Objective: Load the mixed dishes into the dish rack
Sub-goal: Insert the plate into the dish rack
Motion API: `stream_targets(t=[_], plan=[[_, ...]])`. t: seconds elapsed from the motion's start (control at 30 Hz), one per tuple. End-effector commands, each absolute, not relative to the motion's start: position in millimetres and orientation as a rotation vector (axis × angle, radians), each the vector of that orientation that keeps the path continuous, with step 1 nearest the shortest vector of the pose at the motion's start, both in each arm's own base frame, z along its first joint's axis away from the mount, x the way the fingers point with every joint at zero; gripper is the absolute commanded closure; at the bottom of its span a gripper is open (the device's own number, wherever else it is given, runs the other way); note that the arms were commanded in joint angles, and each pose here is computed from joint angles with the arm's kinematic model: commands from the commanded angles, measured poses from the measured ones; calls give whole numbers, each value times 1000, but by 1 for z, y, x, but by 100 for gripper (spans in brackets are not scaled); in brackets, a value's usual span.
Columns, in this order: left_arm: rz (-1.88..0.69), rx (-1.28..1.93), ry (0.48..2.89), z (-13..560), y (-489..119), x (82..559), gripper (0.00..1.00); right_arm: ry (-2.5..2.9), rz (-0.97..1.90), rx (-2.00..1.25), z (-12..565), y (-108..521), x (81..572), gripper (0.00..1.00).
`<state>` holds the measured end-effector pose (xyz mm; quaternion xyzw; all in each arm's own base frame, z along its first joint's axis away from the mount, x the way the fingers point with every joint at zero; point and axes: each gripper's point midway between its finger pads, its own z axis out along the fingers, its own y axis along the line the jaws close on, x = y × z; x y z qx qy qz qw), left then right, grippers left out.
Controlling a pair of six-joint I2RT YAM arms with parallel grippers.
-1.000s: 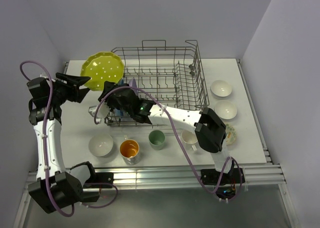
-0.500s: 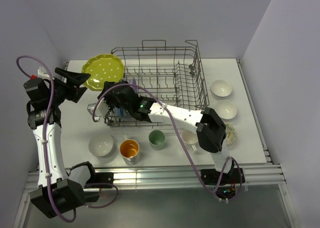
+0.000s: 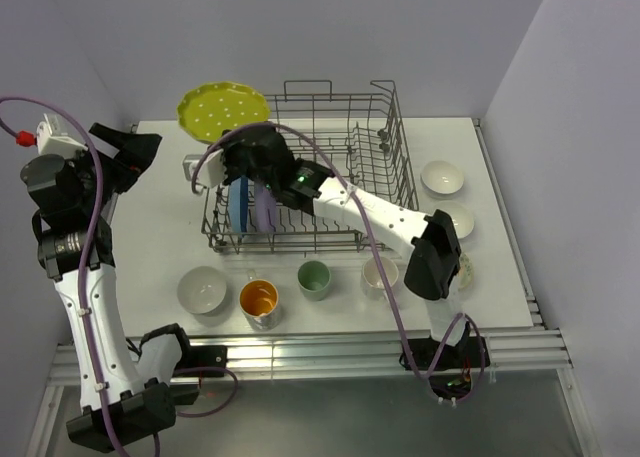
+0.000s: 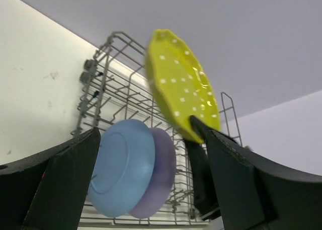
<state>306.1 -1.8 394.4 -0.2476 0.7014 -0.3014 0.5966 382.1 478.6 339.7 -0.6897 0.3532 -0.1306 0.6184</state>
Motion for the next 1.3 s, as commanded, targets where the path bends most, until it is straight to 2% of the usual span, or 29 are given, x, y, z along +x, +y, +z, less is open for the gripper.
stream_targets(t=[0.0,0.2,0.37,0.8,1.0,1.27], plan=[[-584,-556,1601,404,10,300,7,727,-252,-1191,510,423,367,100],[-547,-566,1596,398,15,299,7,808,-83,-1039,564,377,356,100],[-538,-574,1614,383,16,298,7,940,107,-906,580,330,354,100],[-542,-597,1661,347,13,293,7,1287,641,-567,552,252,361,100],[-535,-606,1684,334,13,290,7,1432,975,-440,526,255,352,100],[-516,-617,1712,317,14,287,7,1569,1245,-255,488,259,343,100]])
